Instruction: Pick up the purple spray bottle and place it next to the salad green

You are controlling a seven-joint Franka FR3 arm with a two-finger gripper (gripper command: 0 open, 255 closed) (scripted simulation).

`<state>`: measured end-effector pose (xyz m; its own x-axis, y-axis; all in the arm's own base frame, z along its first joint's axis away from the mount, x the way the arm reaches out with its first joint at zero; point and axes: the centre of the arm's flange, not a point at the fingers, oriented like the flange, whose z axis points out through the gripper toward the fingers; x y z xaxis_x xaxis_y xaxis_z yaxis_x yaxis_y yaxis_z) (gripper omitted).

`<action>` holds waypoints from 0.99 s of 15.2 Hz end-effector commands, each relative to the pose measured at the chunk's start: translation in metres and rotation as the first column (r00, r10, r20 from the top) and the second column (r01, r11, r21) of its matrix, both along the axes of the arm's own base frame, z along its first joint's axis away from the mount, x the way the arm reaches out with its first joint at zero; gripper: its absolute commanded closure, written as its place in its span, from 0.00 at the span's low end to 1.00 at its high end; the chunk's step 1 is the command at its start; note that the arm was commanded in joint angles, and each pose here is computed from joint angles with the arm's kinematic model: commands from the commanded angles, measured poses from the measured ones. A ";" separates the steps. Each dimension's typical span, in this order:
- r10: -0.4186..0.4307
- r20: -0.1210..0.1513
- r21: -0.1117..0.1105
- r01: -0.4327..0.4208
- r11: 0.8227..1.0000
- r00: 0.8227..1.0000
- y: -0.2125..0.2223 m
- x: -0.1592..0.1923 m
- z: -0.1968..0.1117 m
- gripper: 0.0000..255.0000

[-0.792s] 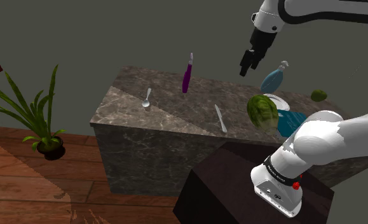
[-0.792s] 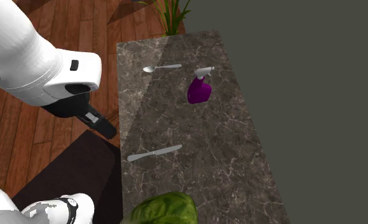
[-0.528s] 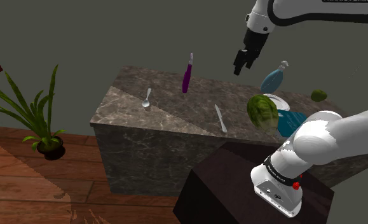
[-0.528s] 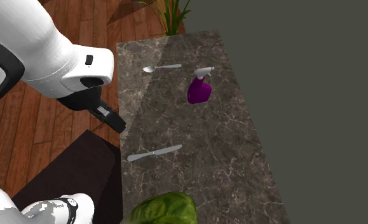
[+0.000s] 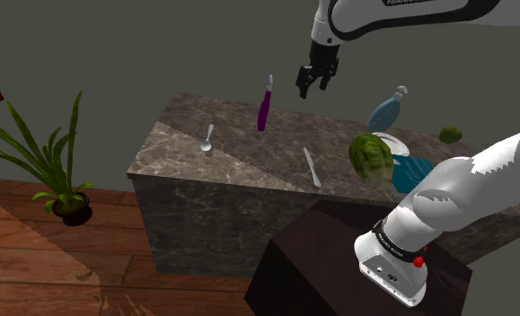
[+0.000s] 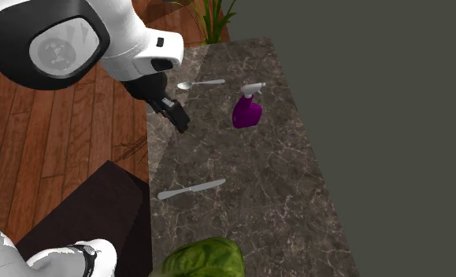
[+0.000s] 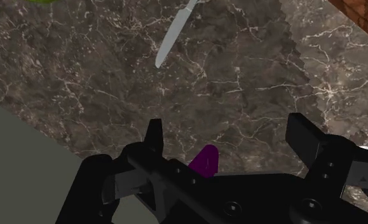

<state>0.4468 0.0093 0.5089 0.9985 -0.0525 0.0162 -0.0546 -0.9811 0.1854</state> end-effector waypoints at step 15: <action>-0.185 0.078 -0.121 0.194 0.974 0.980 -0.011 0.205 -0.048 0.00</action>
<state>0.6396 -0.0003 0.4631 0.9707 -0.2216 0.0933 -0.2394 -0.9264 0.2907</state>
